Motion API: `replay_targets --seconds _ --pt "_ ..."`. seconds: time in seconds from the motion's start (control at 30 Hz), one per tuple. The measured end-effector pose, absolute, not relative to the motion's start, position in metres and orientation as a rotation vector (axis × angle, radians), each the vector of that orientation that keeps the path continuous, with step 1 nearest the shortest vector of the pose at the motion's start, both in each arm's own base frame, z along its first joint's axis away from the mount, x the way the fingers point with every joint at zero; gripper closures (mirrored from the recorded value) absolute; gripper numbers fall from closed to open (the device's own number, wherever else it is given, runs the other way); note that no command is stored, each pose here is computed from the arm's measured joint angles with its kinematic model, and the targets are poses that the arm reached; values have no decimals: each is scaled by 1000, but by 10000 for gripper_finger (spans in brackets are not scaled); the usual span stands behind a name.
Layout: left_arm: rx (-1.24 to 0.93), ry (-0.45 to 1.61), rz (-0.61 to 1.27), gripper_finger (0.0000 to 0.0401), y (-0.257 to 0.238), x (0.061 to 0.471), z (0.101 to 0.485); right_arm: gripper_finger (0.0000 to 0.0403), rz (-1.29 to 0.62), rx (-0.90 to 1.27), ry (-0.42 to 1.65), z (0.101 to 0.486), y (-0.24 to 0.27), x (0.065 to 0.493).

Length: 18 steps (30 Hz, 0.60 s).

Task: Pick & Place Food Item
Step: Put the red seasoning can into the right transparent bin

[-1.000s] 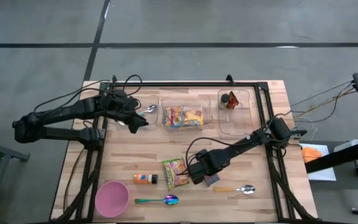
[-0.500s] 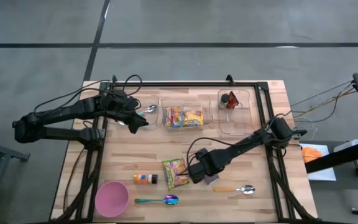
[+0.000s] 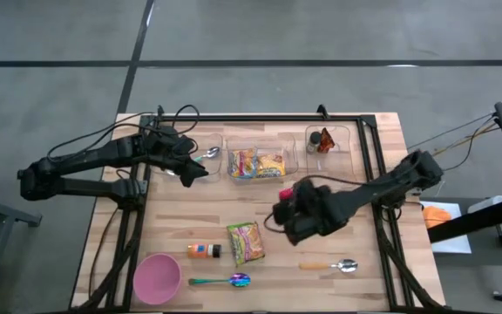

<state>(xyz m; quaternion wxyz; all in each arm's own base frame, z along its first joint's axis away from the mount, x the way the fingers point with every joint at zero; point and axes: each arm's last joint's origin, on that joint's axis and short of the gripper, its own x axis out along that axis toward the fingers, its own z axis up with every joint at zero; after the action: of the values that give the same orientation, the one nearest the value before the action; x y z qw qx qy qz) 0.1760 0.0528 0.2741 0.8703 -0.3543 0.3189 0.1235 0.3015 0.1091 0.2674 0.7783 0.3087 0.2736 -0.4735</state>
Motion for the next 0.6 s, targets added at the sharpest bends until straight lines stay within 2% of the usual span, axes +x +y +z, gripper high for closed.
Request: replay_targets --seconds 0.3,0.6 --pt "-741 666 259 230 53 176 274 121 -1235 661 325 251 66 240" --pt "-754 662 272 230 53 176 274 121 -1332 581 289 239 24 203"
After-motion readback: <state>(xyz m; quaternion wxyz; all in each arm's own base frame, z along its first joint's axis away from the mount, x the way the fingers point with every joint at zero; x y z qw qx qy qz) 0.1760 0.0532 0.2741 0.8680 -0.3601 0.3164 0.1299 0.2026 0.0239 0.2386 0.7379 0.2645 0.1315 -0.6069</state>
